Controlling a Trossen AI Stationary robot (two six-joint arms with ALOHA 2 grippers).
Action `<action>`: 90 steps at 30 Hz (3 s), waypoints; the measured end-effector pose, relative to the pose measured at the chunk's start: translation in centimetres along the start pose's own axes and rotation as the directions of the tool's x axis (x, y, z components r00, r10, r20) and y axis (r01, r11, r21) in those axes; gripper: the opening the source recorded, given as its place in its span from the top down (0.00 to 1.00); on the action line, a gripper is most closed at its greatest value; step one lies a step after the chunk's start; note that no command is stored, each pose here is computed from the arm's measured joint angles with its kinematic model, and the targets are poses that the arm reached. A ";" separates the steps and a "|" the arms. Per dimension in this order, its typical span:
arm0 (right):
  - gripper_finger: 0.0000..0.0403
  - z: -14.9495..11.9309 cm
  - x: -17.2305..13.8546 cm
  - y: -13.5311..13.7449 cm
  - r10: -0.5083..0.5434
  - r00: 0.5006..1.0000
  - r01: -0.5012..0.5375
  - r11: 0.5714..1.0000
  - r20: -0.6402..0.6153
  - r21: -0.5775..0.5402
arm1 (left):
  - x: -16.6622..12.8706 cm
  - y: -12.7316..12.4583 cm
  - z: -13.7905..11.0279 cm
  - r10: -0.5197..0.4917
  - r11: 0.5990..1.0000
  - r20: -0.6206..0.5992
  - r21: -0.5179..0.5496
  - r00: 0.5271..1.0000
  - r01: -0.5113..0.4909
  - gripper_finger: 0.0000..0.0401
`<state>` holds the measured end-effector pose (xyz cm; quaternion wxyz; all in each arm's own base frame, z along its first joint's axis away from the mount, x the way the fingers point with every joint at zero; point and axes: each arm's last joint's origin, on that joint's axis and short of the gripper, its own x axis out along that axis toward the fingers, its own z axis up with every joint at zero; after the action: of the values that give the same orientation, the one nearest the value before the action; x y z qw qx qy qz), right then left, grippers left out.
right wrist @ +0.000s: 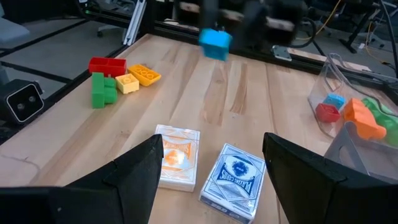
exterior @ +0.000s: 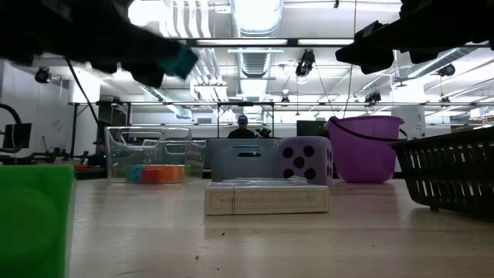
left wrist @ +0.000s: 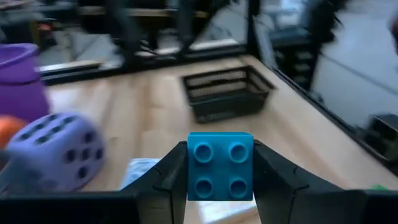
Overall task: Pick & Place Toys
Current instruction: Put the blue game piece into the transparent bin, then put the yellow game piece into the transparent bin
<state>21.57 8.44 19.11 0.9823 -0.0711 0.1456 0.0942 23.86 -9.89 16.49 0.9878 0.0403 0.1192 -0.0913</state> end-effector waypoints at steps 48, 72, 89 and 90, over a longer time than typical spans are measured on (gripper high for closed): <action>0.32 -0.5 -0.1 0.0 0.000 1.000 0.000 1.000 -0.007 0.003 | -7.9 15.3 2.8 0.475 0.596 -0.583 -0.338 0.659 -0.729 0.13; 0.32 -0.4 -0.1 0.0 0.000 1.000 0.000 1.000 -0.001 0.004 | -6.7 14.7 0.4 0.234 0.611 -0.680 -0.452 0.695 -0.649 0.13; 0.32 -0.4 -0.1 0.0 0.000 1.000 0.000 1.000 -0.002 0.000 | -6.9 14.5 5.4 0.226 0.780 -0.538 -0.399 0.812 -0.482 0.13; 0.32 -0.4 -0.1 0.0 0.000 1.000 0.000 1.000 -0.002 0.000 | -6.7 13.9 5.6 0.206 0.809 -0.531 -0.381 0.822 -0.449 0.13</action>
<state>21.36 8.36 18.73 0.9821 -0.0713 0.1466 0.0943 21.42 4.30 24.37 0.9069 -0.1699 0.3625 0.1315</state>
